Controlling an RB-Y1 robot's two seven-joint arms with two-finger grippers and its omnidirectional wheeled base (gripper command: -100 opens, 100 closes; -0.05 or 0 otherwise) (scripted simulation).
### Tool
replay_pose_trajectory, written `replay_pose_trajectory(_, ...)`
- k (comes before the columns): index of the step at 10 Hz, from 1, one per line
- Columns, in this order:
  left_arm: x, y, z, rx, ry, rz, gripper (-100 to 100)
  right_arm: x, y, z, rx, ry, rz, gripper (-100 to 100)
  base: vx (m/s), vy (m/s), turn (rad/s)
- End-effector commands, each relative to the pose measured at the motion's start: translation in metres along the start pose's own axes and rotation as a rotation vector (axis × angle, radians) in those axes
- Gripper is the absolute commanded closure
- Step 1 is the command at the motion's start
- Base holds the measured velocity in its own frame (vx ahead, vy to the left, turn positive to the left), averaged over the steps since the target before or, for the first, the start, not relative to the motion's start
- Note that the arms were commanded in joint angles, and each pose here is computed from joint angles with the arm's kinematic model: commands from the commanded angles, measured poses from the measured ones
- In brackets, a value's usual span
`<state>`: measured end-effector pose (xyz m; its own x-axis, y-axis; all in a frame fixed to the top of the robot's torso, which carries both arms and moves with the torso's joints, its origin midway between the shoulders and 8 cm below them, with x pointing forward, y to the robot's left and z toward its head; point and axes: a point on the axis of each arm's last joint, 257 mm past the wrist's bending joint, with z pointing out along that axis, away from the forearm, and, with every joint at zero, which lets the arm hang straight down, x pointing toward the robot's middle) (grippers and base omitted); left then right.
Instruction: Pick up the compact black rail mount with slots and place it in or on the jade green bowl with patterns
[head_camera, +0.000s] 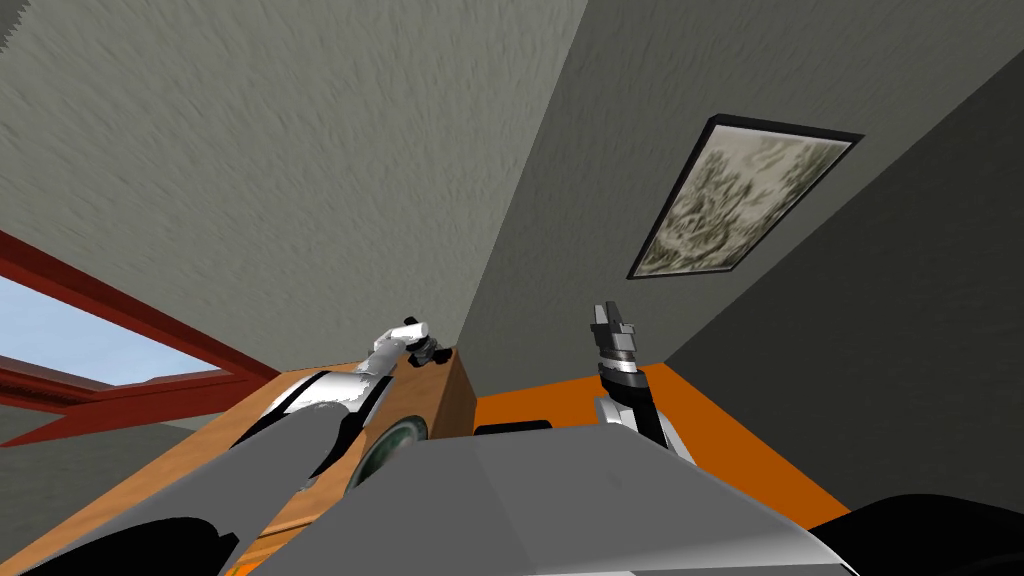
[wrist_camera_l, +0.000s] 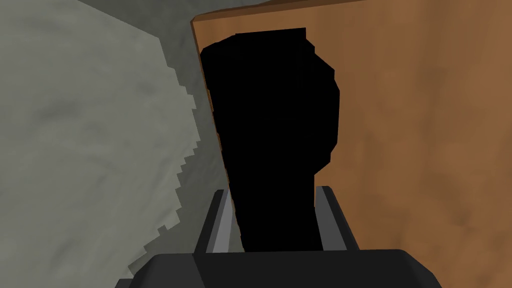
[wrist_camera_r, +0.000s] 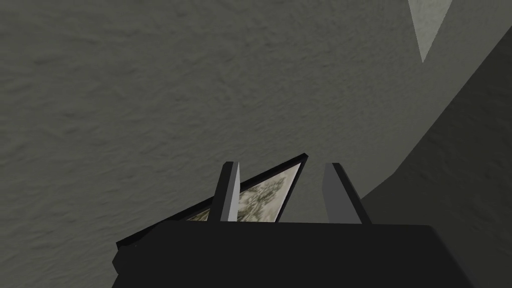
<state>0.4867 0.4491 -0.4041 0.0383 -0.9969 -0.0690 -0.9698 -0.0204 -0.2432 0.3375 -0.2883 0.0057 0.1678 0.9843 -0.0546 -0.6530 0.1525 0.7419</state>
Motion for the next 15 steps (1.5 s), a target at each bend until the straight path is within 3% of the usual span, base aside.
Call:
replay_pose_trajectory(1,0.0,0.0,0.0,0.0,0.0,0.0,100,0.0,0.0,0.0,0.0,0.0,0.0,0,-0.015,-0.012,0.011)
replay_pose_trajectory(2,-0.001,0.0,-0.001,-0.001,0.0,0.001,0,0.0,0.0,0.0,0.0,0.0,0.0,0,0.0,0.0,0.0)
replay_pose_trajectory(3,-0.014,-0.027,-0.022,0.051,-0.014,-0.016,100,0.0,0.0,0.0,0.0,0.0,0.0,0,-0.131,-0.034,0.045)
replay_pose_trajectory(4,-0.021,-0.038,-0.033,0.072,-0.018,-0.031,100,0.0,0.0,0.0,0.0,0.0,0.0,0,-0.237,-0.05,0.036)
replay_pose_trajectory(6,-0.021,-0.038,-0.033,0.072,-0.018,-0.031,100,0.0,0.0,0.0,0.0,0.0,0.0,0,-0.115,-0.084,0.013)
replay_pose_trajectory(7,-0.034,-0.054,-0.051,0.103,-0.019,-0.071,100,0.0,0.0,0.0,0.0,0.0,0.0,0,-0.154,-0.078,-0.019)
replay_pose_trajectory(8,-0.039,-0.059,-0.059,0.112,-0.017,-0.096,100,0.0,0.0,0.0,0.0,0.0,0.0,0,-0.249,-0.095,-0.05)
replay_pose_trajectory(12,-0.058,-0.065,-0.082,0.12,0.008,-0.205,100,0.0,0.0,0.0,0.0,0.0,0.0,0,-0.209,-0.08,-0.047)
replay_pose_trajectory(13,-0.065,-0.063,-0.089,0.112,0.026,-0.261,100,0.0,0.0,0.0,0.0,0.0,0.0,0,-0.195,-0.068,-0.09)
replay_pose_trajectory(14,-0.065,-0.063,-0.089,0.112,0.026,-0.261,100,0.0,0.0,0.0,0.0,0.0,0.0,0,-0.158,-0.086,-0.029)
replay_pose_trajectory(15,-0.071,-0.06,-0.096,0.102,0.044,-0.313,100,0.0,0.0,0.0,0.0,0.0,0.0,0,-0.176,-0.107,-0.055)
